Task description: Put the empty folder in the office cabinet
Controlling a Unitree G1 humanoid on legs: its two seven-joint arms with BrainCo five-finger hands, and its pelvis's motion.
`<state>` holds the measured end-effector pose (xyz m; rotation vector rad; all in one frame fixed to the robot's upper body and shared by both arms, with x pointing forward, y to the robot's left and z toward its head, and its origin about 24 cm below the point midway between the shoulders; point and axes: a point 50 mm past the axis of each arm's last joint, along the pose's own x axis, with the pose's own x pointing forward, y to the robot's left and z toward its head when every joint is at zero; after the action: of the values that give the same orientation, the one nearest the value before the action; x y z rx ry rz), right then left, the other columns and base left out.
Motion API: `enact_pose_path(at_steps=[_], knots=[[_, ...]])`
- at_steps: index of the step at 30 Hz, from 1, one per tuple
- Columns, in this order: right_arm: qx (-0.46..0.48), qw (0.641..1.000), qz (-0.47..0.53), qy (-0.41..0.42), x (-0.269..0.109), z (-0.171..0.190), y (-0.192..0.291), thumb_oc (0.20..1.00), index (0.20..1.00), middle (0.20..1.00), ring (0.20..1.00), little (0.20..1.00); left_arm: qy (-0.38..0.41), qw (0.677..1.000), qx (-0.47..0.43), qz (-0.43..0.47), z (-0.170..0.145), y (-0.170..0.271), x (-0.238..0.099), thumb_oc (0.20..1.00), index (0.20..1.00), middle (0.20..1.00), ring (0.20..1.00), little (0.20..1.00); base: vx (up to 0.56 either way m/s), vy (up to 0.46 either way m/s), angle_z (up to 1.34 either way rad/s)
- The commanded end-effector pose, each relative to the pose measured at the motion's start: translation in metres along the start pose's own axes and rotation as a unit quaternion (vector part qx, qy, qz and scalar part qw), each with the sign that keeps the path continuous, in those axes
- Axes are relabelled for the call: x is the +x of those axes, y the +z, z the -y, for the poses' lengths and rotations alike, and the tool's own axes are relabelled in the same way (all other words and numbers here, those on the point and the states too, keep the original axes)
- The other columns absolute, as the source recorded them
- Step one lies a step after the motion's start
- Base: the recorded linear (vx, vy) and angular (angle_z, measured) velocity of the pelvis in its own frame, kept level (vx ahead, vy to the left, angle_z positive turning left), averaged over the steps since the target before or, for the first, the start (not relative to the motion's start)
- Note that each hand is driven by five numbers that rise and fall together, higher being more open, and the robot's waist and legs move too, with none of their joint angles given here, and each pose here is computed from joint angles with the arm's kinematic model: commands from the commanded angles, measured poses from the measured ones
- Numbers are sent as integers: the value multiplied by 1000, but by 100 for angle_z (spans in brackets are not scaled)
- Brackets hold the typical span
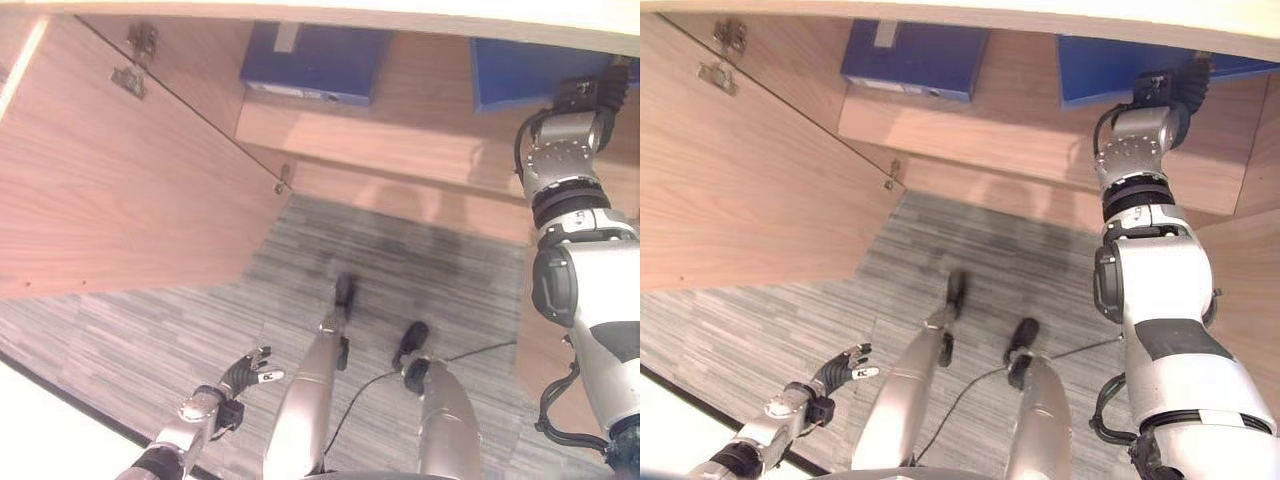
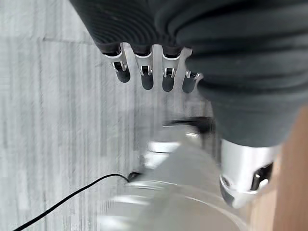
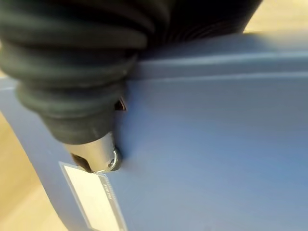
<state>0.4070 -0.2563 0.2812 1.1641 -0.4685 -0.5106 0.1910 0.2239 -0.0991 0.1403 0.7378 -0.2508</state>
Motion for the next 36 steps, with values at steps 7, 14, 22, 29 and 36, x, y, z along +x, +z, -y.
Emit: enact_pose_path(at_steps=[7,14,22,29,36], knots=[[27,996,52,72,1,-25,32,200,200,200,200,200,11,999,53,6,-14,9,-2,1000,1000,1000,1000,1000,128,39,-12],[18,997,22,69,1,-23,19,200,200,200,200,200,37,998,52,27,-30,19,-8,1000,1000,1000,1000,1000,47,85,0],[6,995,62,79,6,-38,49,200,200,200,200,200,37,998,30,50,-30,29,-5,1000,1000,1000,1000,1000,79,-103,-4],[-18,993,81,87,8,-48,65,200,200,200,200,200,10,999,36,23,-14,12,-4,1000,1000,1000,1000,1000,74,-84,-20],[-31,993,80,83,8,-43,60,200,200,200,200,200,20,999,30,25,-15,13,-4,1000,1000,1000,1000,1000,15,-67,13]])
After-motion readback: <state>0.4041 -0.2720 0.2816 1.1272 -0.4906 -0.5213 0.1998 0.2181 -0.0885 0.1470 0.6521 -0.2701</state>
